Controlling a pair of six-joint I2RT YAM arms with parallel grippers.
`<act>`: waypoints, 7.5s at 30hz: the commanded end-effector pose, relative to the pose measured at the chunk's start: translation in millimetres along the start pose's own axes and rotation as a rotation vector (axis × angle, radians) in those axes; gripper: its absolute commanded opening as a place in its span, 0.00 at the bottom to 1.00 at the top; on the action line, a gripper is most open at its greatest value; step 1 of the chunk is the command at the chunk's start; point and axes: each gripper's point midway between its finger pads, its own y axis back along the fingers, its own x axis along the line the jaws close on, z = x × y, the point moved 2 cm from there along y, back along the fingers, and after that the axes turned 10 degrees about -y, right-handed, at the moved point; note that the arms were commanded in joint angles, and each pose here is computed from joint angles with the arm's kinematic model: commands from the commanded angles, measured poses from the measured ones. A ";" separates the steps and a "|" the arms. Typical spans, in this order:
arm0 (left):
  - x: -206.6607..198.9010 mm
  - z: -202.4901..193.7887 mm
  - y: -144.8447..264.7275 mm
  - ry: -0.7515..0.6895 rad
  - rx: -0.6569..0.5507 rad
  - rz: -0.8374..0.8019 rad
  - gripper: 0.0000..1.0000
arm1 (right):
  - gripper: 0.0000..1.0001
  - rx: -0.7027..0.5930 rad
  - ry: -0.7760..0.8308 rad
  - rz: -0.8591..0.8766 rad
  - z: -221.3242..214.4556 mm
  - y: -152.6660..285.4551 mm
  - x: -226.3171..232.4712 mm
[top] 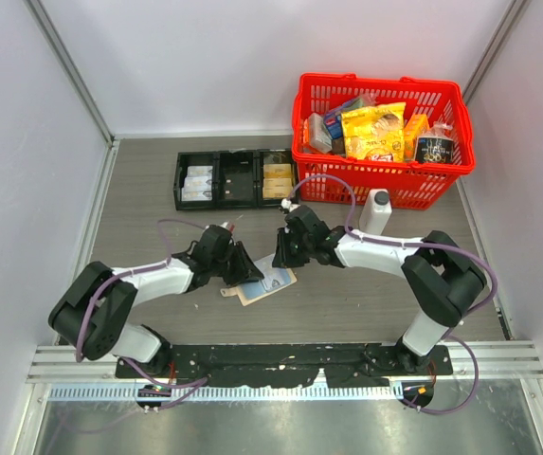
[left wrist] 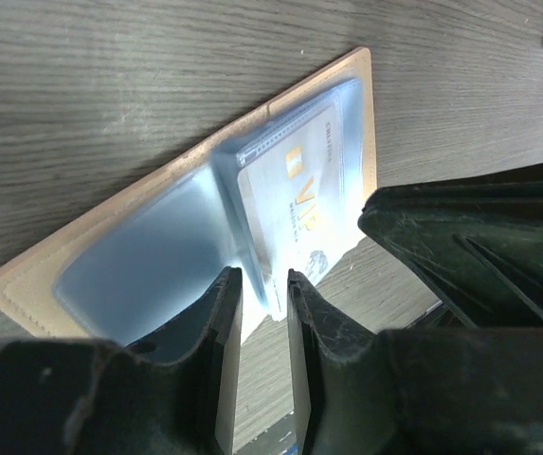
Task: Take the credit cards out of the card holder
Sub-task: Remove the credit card from the card holder, then place the credit card in the storage box, then remove the credit card from the card holder.
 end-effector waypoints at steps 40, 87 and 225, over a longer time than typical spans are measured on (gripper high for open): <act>-2.7 -14.2 -5.9 0.082 -0.037 -0.175 0.12 | 0.12 0.051 -0.038 -0.059 -17.6 -15.8 -40.3; 37.5 -24.0 9.4 0.215 -0.111 0.010 0.27 | 0.09 0.097 -0.118 -0.114 -27.8 -20.9 -64.2; 16.6 -16.1 58.9 -0.040 0.041 0.208 0.49 | 0.56 -0.026 0.045 -0.169 11.0 38.3 -10.7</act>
